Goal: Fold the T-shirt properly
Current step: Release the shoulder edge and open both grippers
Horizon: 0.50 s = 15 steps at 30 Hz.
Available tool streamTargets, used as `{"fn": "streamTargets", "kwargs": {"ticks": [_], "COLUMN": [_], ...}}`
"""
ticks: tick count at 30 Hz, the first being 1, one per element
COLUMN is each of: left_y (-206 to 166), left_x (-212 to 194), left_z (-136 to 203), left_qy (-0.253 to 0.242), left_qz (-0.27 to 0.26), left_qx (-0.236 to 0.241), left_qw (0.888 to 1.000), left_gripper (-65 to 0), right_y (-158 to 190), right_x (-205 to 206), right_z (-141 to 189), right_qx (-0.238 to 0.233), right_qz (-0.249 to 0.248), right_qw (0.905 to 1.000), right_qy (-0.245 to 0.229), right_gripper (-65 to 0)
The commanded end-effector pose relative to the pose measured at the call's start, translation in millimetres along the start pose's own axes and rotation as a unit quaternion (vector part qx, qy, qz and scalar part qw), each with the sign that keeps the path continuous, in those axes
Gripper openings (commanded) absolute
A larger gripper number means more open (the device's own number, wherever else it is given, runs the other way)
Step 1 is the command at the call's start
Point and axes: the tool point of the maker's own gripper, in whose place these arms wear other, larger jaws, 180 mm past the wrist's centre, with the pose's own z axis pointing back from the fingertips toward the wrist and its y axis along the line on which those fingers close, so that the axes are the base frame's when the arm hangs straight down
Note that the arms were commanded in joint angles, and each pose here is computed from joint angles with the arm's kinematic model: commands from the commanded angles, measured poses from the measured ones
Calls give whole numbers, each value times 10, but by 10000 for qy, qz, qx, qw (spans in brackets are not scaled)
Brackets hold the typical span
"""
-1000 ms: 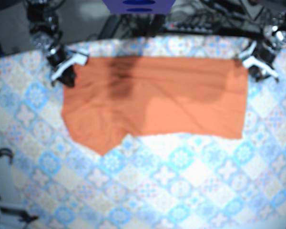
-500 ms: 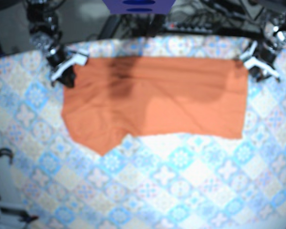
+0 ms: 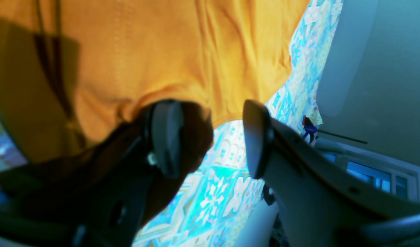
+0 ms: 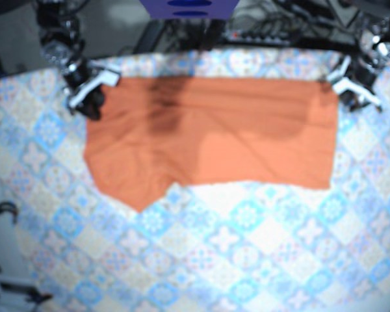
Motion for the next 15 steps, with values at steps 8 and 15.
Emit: {"fn": "streamTargets", "kwargs": {"ticks": [8,15], "left_y": [149,142], "left_x": [-23,-25], "left_z": [14,17], "left_qy": [-17,-15], "left_qz": [-80,-80], "left_qx": [179,172], "left_qw": [9998,9998], "left_gripper": [-426,-426], "right_y": [-112,-106], "right_x": [-96,-82], "right_z": [49,45], "right_qx": [-181,-173], "right_qz": [31,33], "right_qw": [9998,9998], "right_qy": [77,63], "right_gripper": [-369,-369]}}
